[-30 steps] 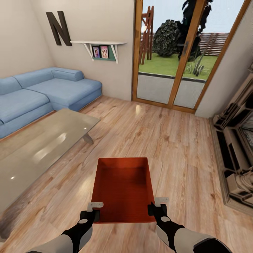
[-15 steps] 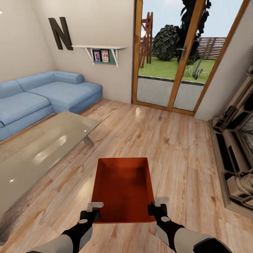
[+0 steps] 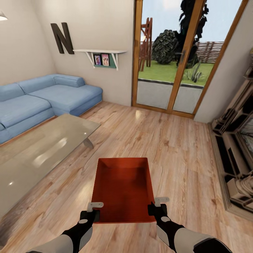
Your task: Move the two storage containers from the living room to the garage. In the garage, place one container on the floor and stack the other container on top of it (either order is fine).
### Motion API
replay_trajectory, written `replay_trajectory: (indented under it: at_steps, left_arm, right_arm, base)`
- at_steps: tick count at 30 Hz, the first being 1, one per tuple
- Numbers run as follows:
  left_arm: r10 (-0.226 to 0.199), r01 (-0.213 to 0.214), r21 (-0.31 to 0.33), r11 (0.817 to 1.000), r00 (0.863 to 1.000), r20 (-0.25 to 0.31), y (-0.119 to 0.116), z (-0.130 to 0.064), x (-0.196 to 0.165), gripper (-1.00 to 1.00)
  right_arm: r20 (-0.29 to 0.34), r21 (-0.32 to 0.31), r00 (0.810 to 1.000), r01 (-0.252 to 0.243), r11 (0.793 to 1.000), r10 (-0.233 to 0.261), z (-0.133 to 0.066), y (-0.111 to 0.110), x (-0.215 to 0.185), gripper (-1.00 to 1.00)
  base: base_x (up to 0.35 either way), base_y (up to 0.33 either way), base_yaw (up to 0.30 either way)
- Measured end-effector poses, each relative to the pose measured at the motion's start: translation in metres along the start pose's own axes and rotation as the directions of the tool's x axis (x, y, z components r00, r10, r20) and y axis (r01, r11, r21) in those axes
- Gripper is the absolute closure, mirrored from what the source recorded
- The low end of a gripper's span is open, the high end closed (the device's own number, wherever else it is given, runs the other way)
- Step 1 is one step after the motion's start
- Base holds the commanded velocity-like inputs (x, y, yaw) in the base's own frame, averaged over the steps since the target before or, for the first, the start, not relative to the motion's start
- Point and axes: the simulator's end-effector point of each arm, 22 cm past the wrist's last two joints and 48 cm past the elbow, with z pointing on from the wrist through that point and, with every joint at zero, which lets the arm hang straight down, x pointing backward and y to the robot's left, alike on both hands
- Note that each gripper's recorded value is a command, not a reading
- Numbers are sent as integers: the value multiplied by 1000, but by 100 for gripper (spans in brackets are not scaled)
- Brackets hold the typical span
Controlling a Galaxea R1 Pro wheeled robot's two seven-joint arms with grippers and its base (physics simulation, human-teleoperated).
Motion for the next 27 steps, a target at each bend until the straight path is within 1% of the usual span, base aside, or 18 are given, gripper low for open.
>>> replay_trajectory:
  at_steps: [27]
  left_arm:
    - [-4, 4, 0, 1000, 999, 43, 1, -9, -22, 100]
  right_arm:
    - [43, 2, 999, -1, 1000, 0, -8, -1, -24, 100]
  base:
    - [0, 0, 0]
